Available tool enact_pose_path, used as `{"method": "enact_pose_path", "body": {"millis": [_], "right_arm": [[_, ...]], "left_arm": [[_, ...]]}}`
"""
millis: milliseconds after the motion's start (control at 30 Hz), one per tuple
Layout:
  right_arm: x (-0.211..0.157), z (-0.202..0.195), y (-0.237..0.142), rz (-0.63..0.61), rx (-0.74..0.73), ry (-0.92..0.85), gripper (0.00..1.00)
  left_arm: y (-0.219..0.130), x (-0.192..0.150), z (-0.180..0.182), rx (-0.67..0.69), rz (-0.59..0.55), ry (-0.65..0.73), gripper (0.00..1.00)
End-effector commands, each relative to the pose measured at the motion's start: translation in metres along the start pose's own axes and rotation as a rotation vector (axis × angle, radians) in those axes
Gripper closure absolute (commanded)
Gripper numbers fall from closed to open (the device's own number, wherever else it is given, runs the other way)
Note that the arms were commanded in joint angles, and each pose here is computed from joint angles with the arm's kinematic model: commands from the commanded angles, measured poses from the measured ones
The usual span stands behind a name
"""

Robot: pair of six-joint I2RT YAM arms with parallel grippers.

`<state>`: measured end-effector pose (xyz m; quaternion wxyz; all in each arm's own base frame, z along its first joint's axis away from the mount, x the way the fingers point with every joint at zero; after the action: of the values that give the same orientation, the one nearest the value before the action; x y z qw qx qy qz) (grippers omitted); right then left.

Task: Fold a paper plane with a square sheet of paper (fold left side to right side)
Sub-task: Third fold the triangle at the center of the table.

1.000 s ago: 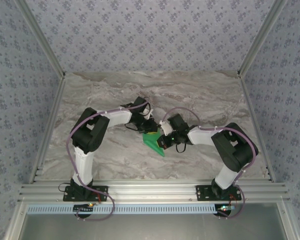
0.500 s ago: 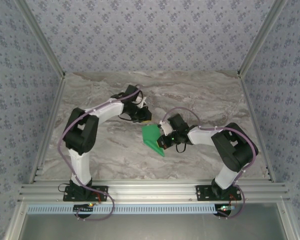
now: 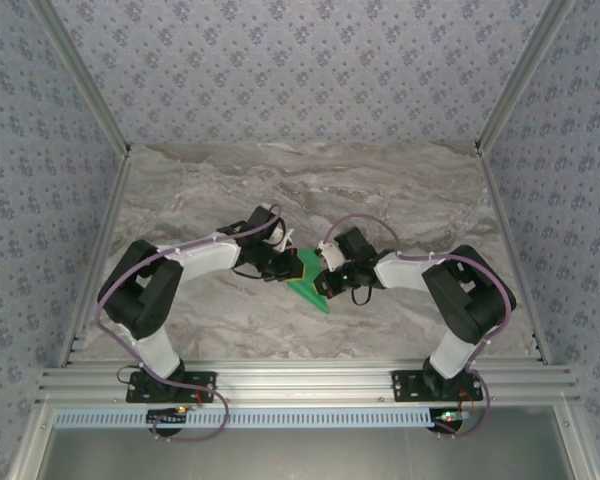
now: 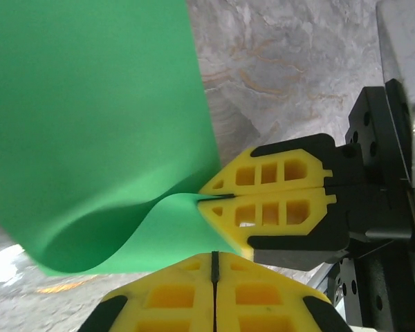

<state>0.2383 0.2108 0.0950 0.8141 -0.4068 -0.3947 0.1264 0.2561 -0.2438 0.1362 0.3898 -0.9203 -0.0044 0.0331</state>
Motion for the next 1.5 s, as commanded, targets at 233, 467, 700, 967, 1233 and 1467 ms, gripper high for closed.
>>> {"method": "enact_pose_path", "body": {"millis": [233,467,700,967,1233,1467], "right_arm": [[-0.030,-0.001,0.011,0.174,-0.030,0.051,1.00],[-0.030,-0.001,0.013,0.178,-0.026,0.053,1.00],[-0.026,0.000,0.013,0.170,-0.012,0.057,1.00],[0.008,0.003,-0.018,0.071,-0.037,0.053,0.94],[0.015,0.010,-0.054,0.030,-0.082,0.057,0.72],[0.007,0.035,-0.046,0.008,0.147,0.135,0.79]], "left_arm": [[0.030,0.000,0.011,0.030,0.022,-0.028,0.95],[0.035,-0.007,0.028,0.055,0.012,-0.052,0.95],[0.045,-0.009,0.045,0.108,0.001,-0.064,0.96],[0.053,-0.016,0.068,0.183,0.011,-0.104,0.98],[0.053,-0.018,0.072,0.191,0.011,-0.113,0.98],[0.052,-0.018,0.070,0.191,0.007,-0.104,0.98]]}}
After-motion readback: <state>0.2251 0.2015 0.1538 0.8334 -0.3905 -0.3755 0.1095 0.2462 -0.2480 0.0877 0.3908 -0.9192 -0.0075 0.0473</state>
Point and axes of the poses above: each hand's point on the last joint's axis, 136 mm out from that joint toward the fingers, its own y axis out along the fingers, its own z axis along the line the jaws close on, x = y × z, the point moved 10 cm from there along -y, back along the fingers, and after that the axes turned 13 degrees about -y, right-handed, at the moved point
